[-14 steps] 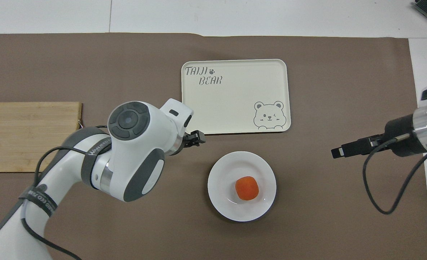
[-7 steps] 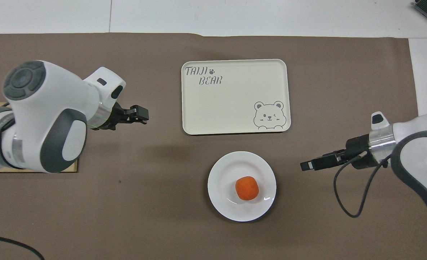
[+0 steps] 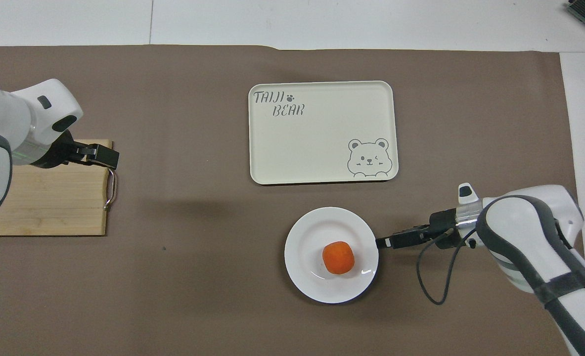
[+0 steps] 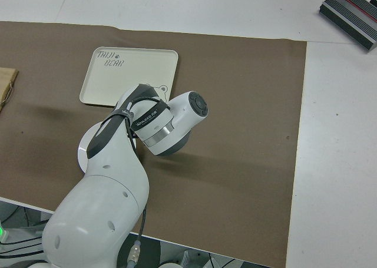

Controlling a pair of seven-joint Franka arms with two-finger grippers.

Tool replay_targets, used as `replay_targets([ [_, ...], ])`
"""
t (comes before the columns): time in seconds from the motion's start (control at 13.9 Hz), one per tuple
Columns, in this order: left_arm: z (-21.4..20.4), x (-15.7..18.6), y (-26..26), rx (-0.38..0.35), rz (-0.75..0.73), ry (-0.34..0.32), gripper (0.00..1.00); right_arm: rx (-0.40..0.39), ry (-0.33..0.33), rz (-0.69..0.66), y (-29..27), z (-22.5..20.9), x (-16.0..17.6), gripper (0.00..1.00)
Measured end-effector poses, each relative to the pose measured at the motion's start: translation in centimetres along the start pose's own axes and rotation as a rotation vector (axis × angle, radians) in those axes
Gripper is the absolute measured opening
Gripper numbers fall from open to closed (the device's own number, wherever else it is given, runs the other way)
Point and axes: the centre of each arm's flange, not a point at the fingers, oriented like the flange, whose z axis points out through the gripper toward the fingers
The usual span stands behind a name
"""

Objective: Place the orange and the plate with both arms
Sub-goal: 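Retract the left gripper while the right gripper reaches the plate rim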

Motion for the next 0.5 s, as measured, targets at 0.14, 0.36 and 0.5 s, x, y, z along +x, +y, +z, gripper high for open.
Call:
replay_targets([
  [0.14, -3.5, -0.7, -0.5, 0.019, 0.026, -0.024, 1.00, 0.012, -0.014, 0.022, 1.1, 1.8, -0.5, 1.00],
  [0.36, -7.7, -1.6, -1.4, 0.023, 0.022, -0.030, 1.00, 0.020, -0.004, 0.048, 1.5, 3.4, -1.0, 1.00],
  [0.5, -8.1, -1.6, -1.4, 0.023, 0.022, -0.026, 1.00, 0.023, -0.010, 0.062, 1.6, 4.3, -1.6, 1.00],
])
